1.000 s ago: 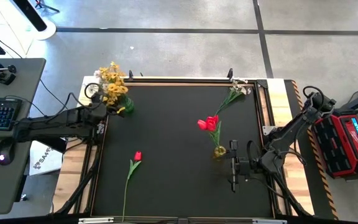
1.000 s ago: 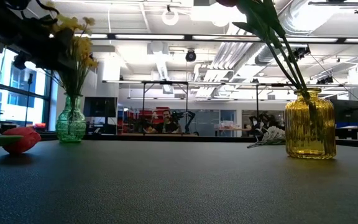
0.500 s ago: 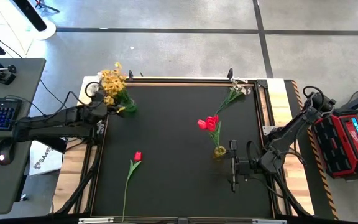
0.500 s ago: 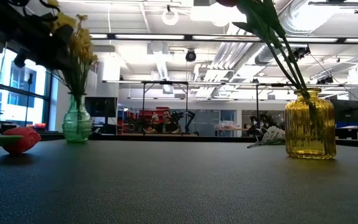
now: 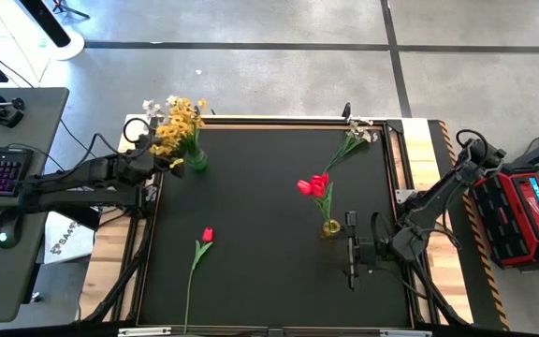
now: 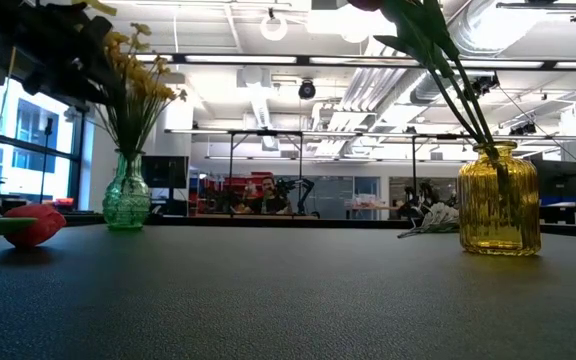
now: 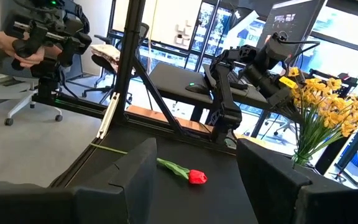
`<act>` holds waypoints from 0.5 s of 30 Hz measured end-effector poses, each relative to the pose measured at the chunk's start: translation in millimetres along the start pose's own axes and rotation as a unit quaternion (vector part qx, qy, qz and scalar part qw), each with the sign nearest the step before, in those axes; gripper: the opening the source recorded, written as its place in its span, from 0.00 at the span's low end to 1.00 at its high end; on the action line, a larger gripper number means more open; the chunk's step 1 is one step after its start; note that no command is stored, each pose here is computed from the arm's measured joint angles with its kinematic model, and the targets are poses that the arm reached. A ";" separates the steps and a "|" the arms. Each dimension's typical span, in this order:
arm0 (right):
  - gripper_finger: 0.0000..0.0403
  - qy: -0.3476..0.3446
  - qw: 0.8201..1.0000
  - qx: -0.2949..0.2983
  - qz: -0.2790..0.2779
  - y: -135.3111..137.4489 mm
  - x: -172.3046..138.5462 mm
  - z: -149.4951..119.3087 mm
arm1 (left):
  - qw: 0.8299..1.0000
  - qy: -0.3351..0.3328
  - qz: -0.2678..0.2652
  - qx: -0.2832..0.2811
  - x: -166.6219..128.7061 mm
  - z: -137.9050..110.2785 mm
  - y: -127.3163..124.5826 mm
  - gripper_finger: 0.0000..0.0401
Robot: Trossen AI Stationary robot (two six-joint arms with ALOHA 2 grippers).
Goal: Sort flowers into vase by color
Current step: Put the yellow clustered flowers into the green flower vase
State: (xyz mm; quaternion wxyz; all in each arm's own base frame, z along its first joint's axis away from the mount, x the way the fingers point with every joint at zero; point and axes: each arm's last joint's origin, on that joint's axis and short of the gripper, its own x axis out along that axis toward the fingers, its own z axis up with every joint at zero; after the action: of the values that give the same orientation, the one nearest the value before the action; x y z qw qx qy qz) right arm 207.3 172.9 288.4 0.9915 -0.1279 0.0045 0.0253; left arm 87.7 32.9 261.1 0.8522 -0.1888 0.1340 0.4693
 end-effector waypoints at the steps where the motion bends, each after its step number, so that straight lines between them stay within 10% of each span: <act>1: 0.51 0.000 1.000 0.000 0.000 0.0 0.0 -0.1 | 1.000 0.003 -0.006 -0.001 0.0 -0.1 -0.4 0.52; 15: 0.51 0.000 1.000 0.000 0.000 0.0 0.0 0.0 | 0.999 0.018 -0.028 -0.001 -28.9 32.5 5.7 0.52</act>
State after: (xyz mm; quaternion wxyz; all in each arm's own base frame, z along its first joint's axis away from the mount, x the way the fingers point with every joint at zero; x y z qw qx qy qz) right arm 207.3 172.9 288.4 0.9915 -0.1279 0.0045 0.0250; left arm 69.4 28.6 300.8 0.8621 -0.2019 0.1432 0.4421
